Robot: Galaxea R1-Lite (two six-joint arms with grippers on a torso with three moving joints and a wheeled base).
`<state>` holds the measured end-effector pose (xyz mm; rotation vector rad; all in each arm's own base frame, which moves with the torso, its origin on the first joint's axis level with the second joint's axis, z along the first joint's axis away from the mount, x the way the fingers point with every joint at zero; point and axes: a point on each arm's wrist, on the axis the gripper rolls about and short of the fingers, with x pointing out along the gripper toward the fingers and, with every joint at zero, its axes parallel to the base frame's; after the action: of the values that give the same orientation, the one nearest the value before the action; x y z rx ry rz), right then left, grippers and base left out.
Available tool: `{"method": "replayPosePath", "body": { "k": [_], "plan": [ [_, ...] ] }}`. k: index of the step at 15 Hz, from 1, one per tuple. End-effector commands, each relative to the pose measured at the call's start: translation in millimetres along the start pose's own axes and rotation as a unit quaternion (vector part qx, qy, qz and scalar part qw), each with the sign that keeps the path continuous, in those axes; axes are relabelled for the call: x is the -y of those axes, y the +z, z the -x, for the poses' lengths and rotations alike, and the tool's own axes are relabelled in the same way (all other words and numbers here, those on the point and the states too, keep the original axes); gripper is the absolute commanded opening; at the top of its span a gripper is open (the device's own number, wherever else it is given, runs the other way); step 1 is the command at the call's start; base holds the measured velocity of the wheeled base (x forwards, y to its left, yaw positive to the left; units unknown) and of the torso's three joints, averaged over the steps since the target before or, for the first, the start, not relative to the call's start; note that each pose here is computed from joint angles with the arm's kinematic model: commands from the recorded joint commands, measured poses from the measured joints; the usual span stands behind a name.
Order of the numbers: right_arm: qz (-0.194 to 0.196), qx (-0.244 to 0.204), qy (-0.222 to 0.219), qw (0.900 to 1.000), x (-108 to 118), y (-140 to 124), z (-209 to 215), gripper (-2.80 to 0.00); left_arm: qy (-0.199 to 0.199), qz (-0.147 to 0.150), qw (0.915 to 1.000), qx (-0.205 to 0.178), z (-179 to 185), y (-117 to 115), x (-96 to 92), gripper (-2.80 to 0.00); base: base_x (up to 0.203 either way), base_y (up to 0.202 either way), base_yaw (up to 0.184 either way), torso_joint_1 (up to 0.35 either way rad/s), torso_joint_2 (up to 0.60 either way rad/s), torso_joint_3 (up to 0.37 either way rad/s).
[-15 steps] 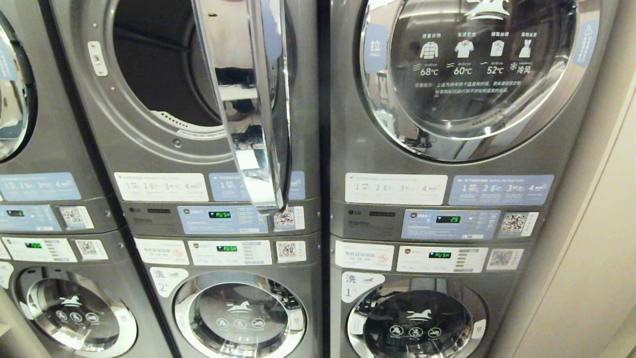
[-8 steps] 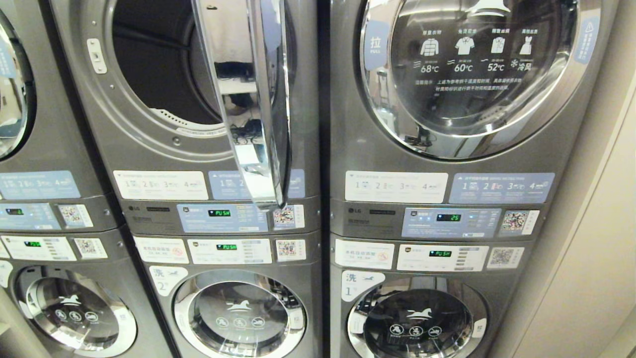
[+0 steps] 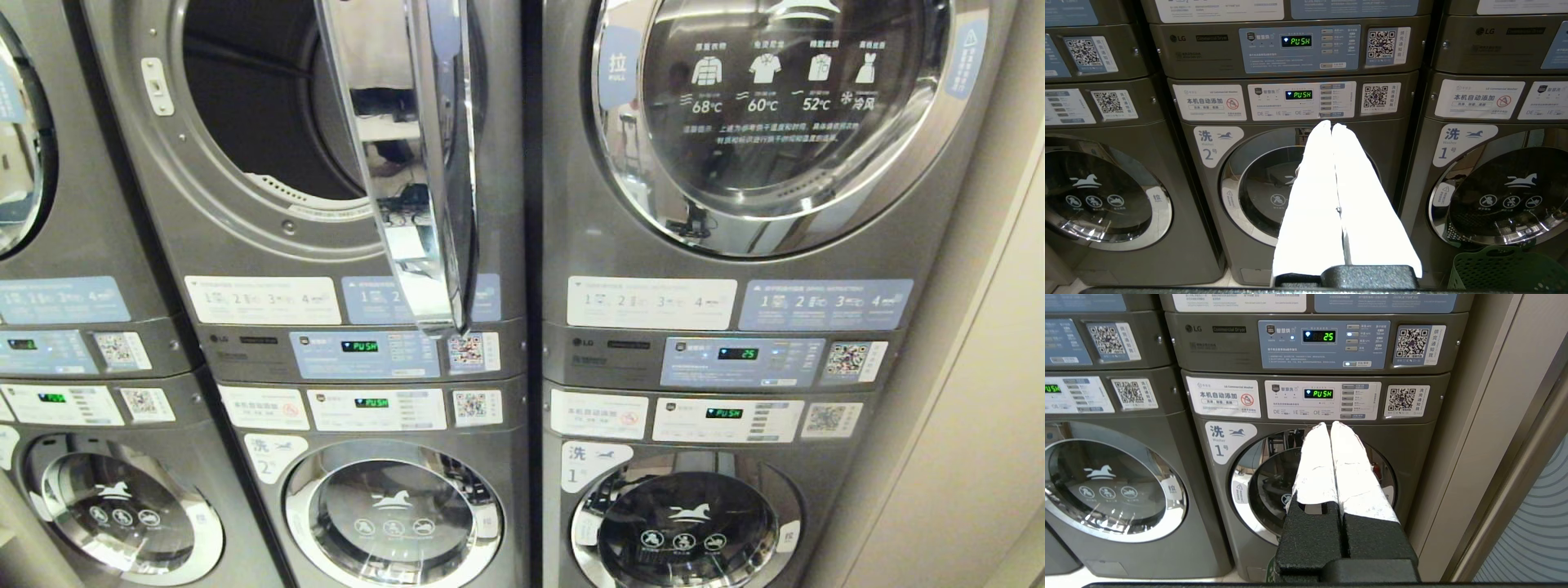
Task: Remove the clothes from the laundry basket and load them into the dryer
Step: Take the clothes out of the basket
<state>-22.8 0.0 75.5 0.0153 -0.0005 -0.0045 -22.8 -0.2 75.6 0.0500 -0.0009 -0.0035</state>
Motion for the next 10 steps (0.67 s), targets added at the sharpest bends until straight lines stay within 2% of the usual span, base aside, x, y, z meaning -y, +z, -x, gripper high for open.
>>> {"method": "replayPosePath", "body": {
  "k": [1,10],
  "plan": [
    [0.000,0.000,0.000,1.000,0.0,0.1,0.0,-2.80,0.000,0.000,1.0000,0.000,-0.1,-0.4,0.0,-2.80,0.000,0.000,0.000,-0.043,0.10,0.055],
    [0.000,0.000,0.000,1.000,0.0,0.1,-0.1,-2.80,0.000,0.000,1.0000,0.000,-0.1,-0.4,0.0,-2.80,0.000,0.000,0.000,-0.064,0.14,0.072]
  ]
}}
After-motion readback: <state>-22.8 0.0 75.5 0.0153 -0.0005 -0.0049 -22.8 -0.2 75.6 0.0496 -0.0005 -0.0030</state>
